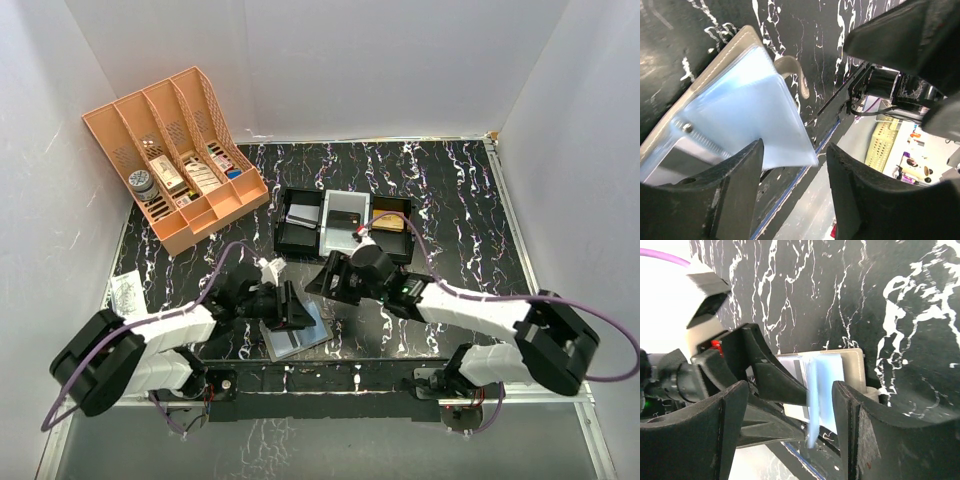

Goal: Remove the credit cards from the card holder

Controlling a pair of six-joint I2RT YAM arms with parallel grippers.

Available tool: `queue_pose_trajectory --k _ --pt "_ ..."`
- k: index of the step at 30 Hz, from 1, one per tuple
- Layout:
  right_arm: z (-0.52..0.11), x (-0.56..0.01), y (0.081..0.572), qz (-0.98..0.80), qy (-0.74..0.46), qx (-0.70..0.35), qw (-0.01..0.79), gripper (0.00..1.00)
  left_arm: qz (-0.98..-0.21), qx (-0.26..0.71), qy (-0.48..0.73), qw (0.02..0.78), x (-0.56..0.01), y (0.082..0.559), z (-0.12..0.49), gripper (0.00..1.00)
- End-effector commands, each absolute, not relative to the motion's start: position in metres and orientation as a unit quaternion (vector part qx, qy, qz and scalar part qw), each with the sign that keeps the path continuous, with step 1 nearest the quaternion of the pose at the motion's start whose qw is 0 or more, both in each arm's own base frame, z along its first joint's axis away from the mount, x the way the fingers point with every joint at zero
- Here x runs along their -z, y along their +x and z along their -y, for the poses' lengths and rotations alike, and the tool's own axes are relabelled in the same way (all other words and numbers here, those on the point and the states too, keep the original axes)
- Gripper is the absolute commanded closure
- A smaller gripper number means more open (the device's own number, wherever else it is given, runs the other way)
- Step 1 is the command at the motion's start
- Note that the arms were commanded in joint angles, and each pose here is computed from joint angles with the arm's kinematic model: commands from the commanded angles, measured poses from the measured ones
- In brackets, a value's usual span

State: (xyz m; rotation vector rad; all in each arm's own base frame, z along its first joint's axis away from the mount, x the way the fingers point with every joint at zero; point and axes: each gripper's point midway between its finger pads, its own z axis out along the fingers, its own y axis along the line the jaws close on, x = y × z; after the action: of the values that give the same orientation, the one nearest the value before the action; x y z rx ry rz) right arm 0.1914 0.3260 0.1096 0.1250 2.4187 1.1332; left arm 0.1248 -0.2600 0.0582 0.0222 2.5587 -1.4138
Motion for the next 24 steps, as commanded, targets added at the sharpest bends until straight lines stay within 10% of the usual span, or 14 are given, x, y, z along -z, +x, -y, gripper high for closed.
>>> queue_pose_trajectory --k 1,24 --pt "-0.303 -0.134 0.205 -0.863 0.070 -0.411 0.287 0.35 -0.879 0.462 0.039 0.116 -0.059 0.134 0.280 0.47" --pt "-0.372 -0.140 0.173 -0.850 -0.046 -0.488 0.192 0.57 -0.924 0.220 -0.141 0.281 -0.071 0.142 0.160 0.34"
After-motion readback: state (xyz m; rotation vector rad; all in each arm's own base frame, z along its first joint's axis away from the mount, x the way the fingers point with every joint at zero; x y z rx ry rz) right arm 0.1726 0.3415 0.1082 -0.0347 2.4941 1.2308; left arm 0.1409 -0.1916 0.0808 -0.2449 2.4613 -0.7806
